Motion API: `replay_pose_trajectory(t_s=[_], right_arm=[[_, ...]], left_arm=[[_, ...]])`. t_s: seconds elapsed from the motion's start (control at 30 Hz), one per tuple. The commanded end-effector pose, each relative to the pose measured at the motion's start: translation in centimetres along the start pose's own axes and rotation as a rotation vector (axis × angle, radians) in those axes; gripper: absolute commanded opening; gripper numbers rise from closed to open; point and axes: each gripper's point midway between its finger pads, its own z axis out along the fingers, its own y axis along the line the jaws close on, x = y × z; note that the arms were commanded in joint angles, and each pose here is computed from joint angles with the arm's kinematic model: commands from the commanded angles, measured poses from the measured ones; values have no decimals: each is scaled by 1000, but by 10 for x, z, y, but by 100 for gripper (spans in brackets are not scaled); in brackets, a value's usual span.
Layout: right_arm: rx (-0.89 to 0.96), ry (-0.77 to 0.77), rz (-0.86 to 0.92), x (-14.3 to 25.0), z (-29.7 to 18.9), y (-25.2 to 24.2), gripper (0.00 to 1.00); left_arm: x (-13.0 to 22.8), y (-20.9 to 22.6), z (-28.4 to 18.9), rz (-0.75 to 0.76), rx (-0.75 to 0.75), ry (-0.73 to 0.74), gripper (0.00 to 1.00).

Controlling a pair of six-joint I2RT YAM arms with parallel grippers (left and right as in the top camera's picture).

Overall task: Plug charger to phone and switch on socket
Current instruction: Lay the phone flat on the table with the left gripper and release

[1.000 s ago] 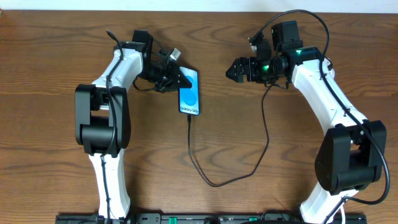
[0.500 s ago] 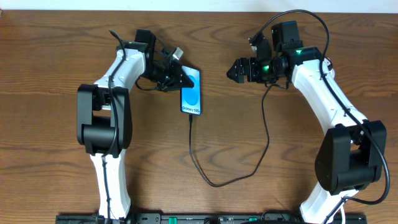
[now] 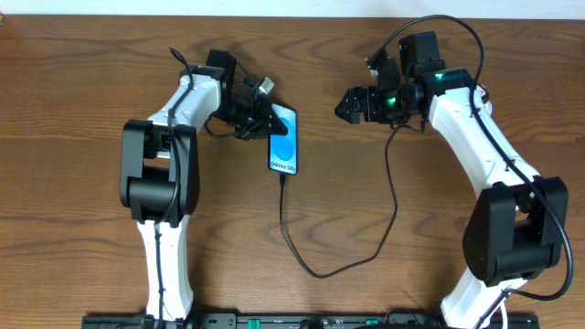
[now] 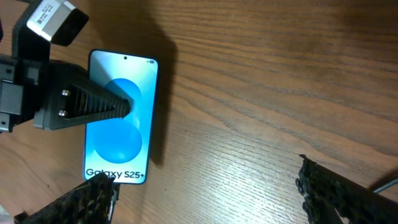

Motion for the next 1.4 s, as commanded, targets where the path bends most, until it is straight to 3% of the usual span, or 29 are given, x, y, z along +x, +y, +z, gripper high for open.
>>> replay_pose_trajectory(t_s=[0.0,0.17,0.33,0.87,1.37], right_arm=[[-3,-26,-39,-7,-8,9,93],[-3,-23,-45,-6,-8,9,93],[-3,-23,-52,-6,-8,9,93],[-2,-21,-54,-5,-8,9,93],[-2,-19,-53,-5,-8,9,93]], left_arm=[[-1,3,4,-12,11,9,7],[-3,5,4,-6,5,3,7],[-4,22,4,-42,-96,-10,7],[1,33,6,-56,-137,-1,7],[2,36,6,-60,-146,1,16]])
